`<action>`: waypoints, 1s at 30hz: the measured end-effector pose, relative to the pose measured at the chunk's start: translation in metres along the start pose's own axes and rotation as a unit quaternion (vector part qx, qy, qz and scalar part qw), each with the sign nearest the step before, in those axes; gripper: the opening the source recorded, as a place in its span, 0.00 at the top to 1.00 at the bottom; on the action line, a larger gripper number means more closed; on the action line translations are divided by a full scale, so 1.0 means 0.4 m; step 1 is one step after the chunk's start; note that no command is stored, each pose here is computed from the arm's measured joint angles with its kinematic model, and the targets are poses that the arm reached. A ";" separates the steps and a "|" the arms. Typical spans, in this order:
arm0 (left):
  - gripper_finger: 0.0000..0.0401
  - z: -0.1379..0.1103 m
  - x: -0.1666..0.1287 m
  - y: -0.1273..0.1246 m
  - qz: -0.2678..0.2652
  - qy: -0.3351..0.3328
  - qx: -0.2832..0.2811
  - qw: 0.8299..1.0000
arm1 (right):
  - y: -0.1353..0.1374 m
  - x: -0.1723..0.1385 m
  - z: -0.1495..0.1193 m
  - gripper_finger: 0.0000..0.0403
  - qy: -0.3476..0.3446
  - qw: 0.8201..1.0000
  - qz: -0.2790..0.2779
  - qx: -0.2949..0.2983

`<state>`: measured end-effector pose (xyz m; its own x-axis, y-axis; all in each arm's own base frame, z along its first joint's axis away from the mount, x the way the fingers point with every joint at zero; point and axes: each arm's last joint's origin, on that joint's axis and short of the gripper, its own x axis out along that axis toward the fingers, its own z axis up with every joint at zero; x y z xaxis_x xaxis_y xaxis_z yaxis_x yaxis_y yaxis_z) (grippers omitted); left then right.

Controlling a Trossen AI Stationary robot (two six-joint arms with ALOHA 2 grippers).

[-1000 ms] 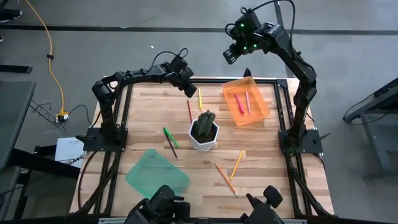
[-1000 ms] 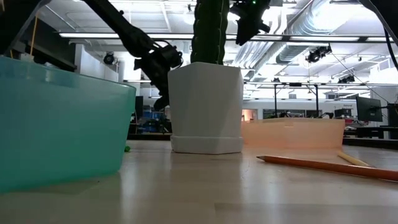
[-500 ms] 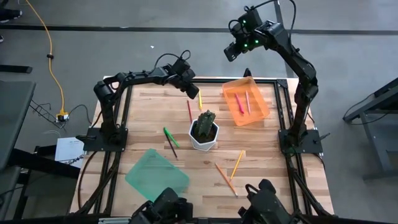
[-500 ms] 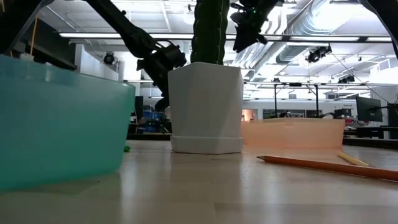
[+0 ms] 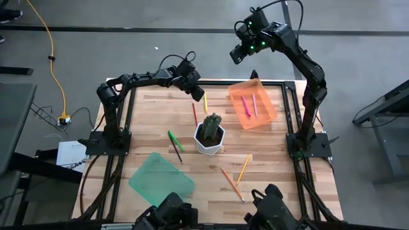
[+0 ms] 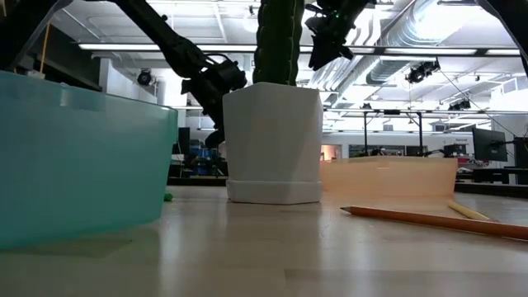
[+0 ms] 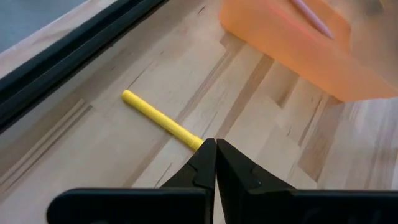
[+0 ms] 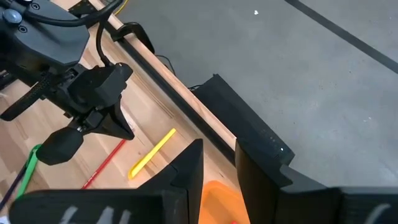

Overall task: Sort pens & pencils
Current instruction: Put the yellow pen into the orange bin

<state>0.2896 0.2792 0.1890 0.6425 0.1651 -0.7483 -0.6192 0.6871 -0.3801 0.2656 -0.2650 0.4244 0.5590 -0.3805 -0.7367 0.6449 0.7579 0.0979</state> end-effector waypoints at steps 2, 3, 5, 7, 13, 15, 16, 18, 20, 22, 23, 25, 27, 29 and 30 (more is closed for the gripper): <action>1.00 -0.001 0.000 0.000 0.000 0.001 0.002 1.000 | 0.000 0.000 0.000 0.79 0.000 1.000 0.000 0.000; 1.00 -0.002 0.000 0.000 0.000 0.004 0.003 1.000 | 0.000 0.000 0.000 0.79 0.000 1.000 0.001 0.001; 1.00 -0.007 0.000 0.000 -0.003 0.014 0.008 1.000 | 0.001 0.000 0.000 0.79 0.000 1.000 0.004 0.003; 1.00 -0.016 0.000 0.000 -0.009 0.033 0.008 0.999 | 0.002 0.000 0.000 0.79 0.001 1.000 0.015 0.011; 1.00 -0.043 0.006 -0.002 -0.018 0.083 0.018 0.996 | 0.006 0.003 0.000 0.79 0.002 0.999 0.026 0.018; 1.00 -0.047 0.007 0.000 -0.019 0.090 0.026 0.995 | 0.006 0.007 -0.001 0.79 0.005 0.999 0.027 0.023; 1.00 -0.045 0.007 -0.003 -0.022 0.088 0.032 0.995 | 0.007 0.010 -0.001 0.79 0.006 0.999 0.028 0.023; 1.00 -0.039 0.004 -0.006 -0.025 0.086 0.037 0.995 | 0.012 0.014 -0.001 0.79 0.008 0.999 0.030 0.021; 1.00 -0.023 -0.004 -0.012 -0.029 0.077 0.045 0.996 | 0.013 0.014 0.000 0.79 0.006 0.999 0.030 0.021; 1.00 -0.004 -0.013 -0.019 -0.032 0.063 0.058 0.996 | 0.017 0.016 0.001 0.79 0.005 0.999 0.032 0.022; 1.00 0.004 -0.017 -0.022 -0.032 0.057 0.061 0.996 | 0.017 0.017 0.002 0.79 0.005 0.999 0.032 0.024; 1.00 0.023 -0.026 -0.029 -0.033 0.047 0.068 0.996 | 0.017 0.018 0.002 0.79 0.005 0.999 0.032 0.030; 1.00 0.046 -0.041 -0.039 -0.035 0.037 0.078 0.996 | 0.017 0.018 0.002 0.79 0.005 0.999 0.032 0.030; 1.00 0.061 -0.060 -0.049 -0.036 0.047 0.090 0.994 | 0.017 0.018 0.002 0.79 0.005 0.999 0.032 0.033; 1.00 0.064 -0.068 -0.059 -0.038 0.058 0.097 0.993 | 0.017 0.018 0.001 0.79 0.006 0.999 0.032 0.035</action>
<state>0.2983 0.2768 0.2322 0.6205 0.0323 -0.7836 -0.4650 0.8198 -0.3344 0.2744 -0.2628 0.4201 0.5948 -0.3254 -0.7351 0.6431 0.7413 0.1921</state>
